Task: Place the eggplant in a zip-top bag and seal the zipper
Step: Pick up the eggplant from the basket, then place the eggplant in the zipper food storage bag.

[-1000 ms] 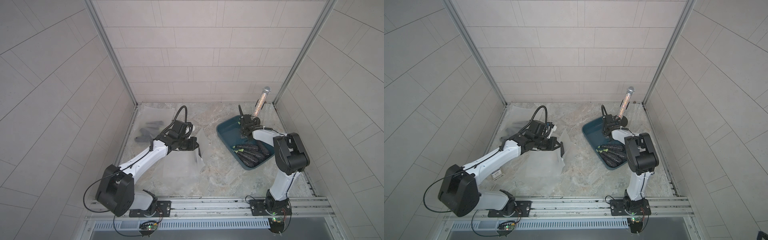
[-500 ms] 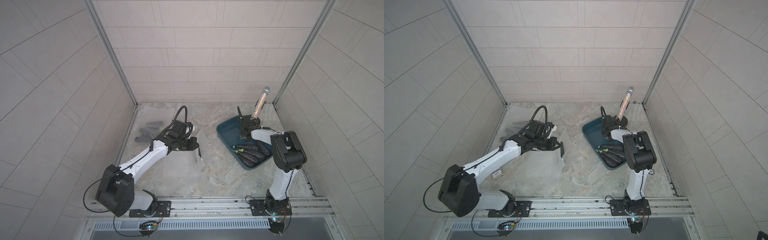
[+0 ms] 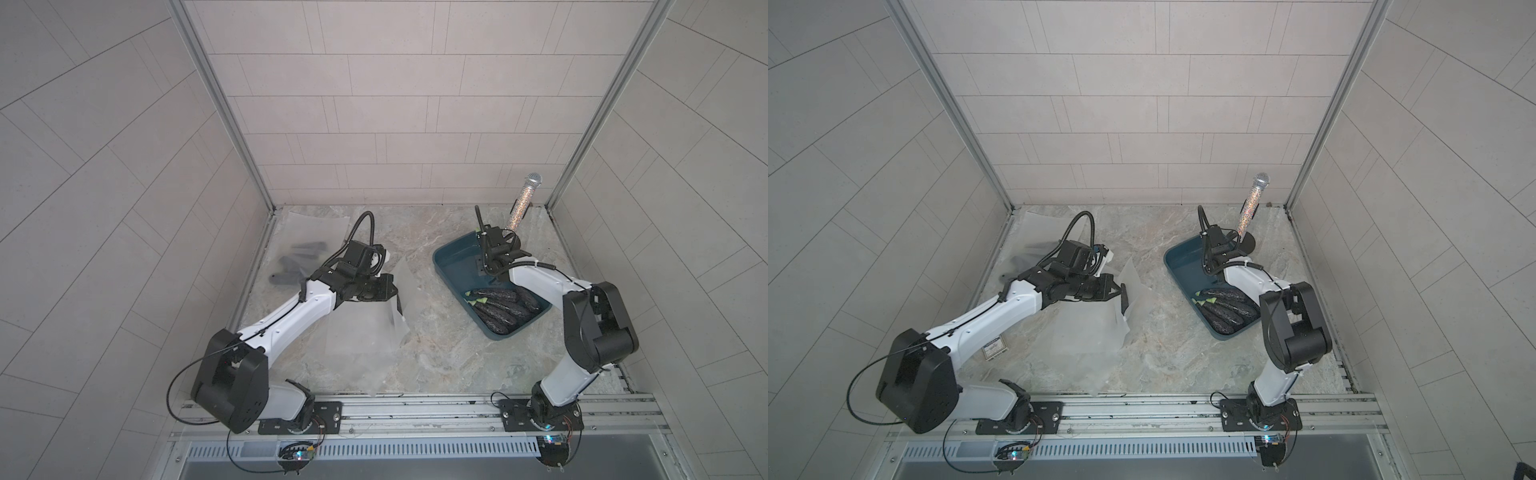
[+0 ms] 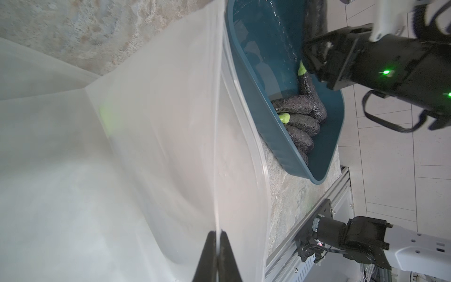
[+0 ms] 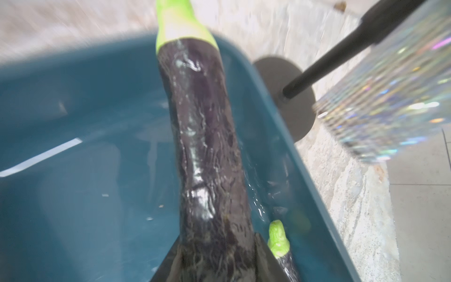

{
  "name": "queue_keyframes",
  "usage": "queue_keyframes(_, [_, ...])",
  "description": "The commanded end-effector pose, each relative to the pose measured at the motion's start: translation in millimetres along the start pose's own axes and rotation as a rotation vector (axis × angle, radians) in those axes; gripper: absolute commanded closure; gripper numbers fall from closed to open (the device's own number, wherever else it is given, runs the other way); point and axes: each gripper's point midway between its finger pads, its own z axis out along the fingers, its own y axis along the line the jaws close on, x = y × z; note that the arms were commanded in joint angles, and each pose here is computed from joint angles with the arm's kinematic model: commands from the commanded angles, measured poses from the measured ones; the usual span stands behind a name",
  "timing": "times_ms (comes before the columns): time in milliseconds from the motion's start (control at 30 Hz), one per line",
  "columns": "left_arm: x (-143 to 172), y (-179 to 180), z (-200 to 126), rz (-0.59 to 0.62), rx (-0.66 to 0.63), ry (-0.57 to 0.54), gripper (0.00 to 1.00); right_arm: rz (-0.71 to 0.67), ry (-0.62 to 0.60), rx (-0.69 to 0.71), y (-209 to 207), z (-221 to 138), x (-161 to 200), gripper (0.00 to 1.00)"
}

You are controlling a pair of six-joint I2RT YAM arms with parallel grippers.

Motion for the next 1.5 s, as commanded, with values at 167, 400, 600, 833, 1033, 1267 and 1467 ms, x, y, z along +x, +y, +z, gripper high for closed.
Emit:
queue_keyframes(167, [-5.8, 0.7, -2.8, 0.027, -0.025, -0.017, 1.0, 0.039, -0.079, -0.209, 43.5, -68.4, -14.2, 0.7])
queue_keyframes(400, [-12.2, 1.7, 1.1, 0.024, -0.038, -0.016, 1.0, 0.038, -0.173, -0.424, 84.0, -131.8, -12.1, 0.72])
queue_keyframes(600, [-18.4, 1.7, -2.1, 0.028, -0.063, -0.026, 1.0, 0.039, -0.149, -0.703, 119.2, -172.9, 11.3, 0.74])
queue_keyframes(833, [-20.9, 2.4, -4.3, 0.028, -0.079, -0.03, 1.0, 0.032, -0.094, -0.948, 155.3, -205.0, 40.2, 0.78])
queue_keyframes(1033, [-22.5, 1.6, -6.3, 0.028, -0.085, -0.036, 1.0, -0.017, 0.033, -1.084, 190.2, -217.2, 62.1, 0.81])
queue_keyframes(1267, [-21.3, 0.3, -6.4, 0.052, -0.118, -0.052, 1.0, 0.038, 0.23, -1.144, 210.9, -213.5, 79.7, 0.91])
queue_keyframes(1467, [-15.5, -8.9, -3.5, 0.129, -0.16, -0.062, 1.0, 0.022, 0.422, -1.067, 215.4, -197.9, 98.6, 0.94])
